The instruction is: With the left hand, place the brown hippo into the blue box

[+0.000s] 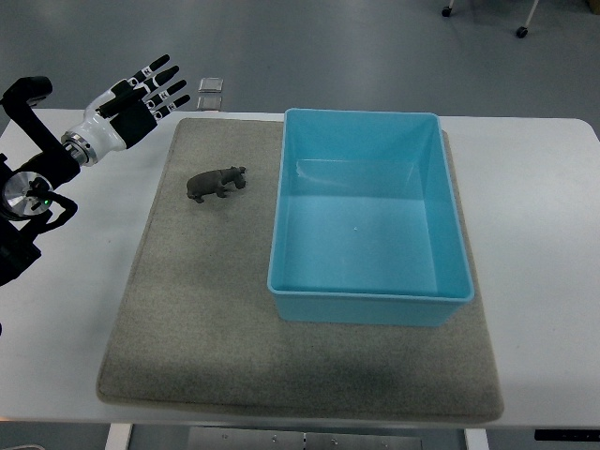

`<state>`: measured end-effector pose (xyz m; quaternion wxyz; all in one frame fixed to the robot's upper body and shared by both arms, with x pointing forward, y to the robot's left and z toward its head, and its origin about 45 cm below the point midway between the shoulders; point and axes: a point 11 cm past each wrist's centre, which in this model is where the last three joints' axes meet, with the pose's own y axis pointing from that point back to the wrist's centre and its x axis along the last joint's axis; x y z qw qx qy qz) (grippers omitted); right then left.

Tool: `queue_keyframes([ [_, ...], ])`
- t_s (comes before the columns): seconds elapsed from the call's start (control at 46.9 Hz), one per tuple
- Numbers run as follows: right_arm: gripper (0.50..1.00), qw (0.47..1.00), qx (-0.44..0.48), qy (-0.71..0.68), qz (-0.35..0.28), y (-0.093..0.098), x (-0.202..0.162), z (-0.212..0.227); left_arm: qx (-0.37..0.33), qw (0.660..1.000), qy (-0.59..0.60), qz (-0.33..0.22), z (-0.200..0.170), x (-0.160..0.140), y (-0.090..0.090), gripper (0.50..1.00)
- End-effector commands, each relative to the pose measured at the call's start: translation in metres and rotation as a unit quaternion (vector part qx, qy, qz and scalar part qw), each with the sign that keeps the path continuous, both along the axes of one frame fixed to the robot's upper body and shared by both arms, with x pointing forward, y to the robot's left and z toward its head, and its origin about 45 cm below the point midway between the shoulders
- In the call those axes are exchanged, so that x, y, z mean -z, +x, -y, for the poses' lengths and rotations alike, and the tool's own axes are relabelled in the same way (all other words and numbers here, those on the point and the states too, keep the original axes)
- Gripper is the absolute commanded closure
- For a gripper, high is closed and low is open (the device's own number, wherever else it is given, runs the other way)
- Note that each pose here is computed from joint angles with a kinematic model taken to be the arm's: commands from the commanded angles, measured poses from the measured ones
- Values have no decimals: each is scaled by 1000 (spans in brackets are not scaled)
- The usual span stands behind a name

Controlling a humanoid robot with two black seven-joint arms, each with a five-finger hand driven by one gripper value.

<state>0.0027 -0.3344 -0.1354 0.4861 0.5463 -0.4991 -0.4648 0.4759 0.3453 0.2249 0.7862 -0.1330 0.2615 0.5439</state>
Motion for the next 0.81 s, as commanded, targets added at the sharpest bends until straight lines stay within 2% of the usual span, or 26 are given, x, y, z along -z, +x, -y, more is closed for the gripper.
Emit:
queue_keyframes([
  [0.0,564,1000,0,0,0,0,0,0,-2,1000,-3,3,-1,-2,1,504],
  [0.363,564,1000,0,0,0,0,0,0,-12,999,-24,17,-3,-12,4,504],
  [0.533,564,1000,0,0,0,0,0,0,-10,1000,-11,9,-5,-6,2,504],
  [0.789,564,1000,0,0,0,0,0,0,3,999,45,23,-7,-13,4,504],
])
